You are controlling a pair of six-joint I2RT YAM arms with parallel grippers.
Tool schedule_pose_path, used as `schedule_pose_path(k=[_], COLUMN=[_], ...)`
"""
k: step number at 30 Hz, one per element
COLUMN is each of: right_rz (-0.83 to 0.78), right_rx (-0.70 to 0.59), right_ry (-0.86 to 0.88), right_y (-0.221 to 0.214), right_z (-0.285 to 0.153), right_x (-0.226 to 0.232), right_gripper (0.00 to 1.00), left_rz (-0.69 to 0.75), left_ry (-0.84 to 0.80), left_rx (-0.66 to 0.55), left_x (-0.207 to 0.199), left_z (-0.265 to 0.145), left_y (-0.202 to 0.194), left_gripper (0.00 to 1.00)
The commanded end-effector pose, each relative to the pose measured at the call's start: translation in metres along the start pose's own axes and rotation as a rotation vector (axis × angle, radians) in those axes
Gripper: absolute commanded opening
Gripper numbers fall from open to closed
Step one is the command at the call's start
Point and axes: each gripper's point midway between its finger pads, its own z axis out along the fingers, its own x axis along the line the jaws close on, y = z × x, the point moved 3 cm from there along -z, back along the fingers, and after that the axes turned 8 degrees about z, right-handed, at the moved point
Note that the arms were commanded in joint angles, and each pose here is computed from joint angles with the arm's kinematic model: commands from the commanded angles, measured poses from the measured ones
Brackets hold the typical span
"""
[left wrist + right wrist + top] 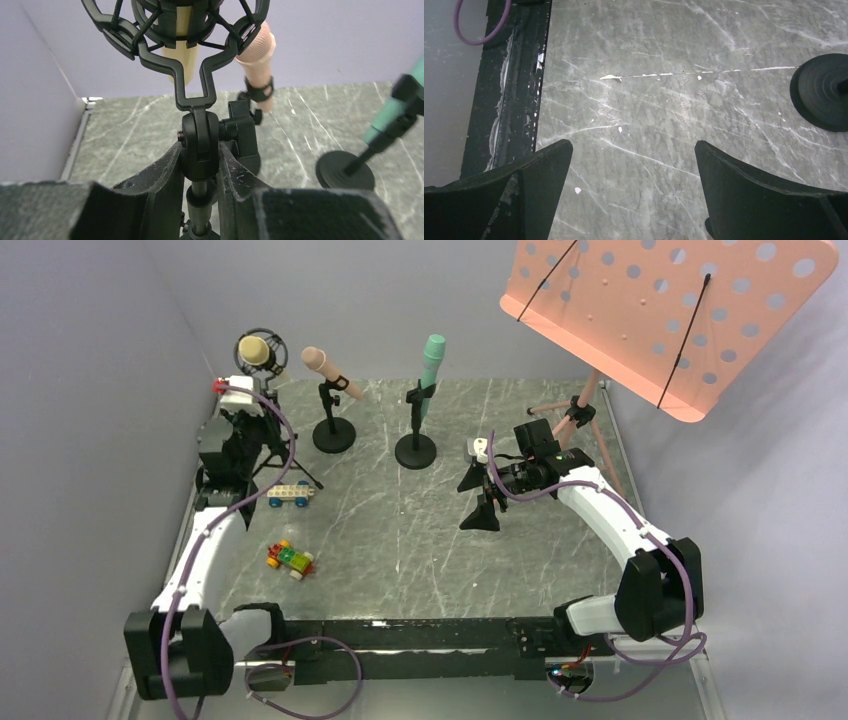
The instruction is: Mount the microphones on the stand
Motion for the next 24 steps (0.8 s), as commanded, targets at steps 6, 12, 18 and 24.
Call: schedule_pose_path(k=[6,12,18,24], right_rz=[-0.058,-0.046,-0.030,-0.015], right_rx=[-0.034,-0.032,-0.042,-0.033], right_ry=[0.006,0.002,0.007,0.008], right_y=[0.015,0.014,0.014,0.010], right_z=[-0.003,-0.004,-0.005,-0.004], right_x=[-0.003,-0.006,-0.007,-0.010], right_gripper=[1.00,1.00,1.00,1.00], left_rz=[0.100,0.110,0.142,0.152], left_ry=[0.011,0.018,0.039,0.026], left_rx=[-0.296,-0.329,-0.326,-0.349], left_x=[0.055,0.082,0.101,0.102], left_z=[0.056,0.085,0.109,0.126], left_y=[0.070,0.058,0.031,-0.002], left_gripper=[0.00,0.00,0.00,0.00])
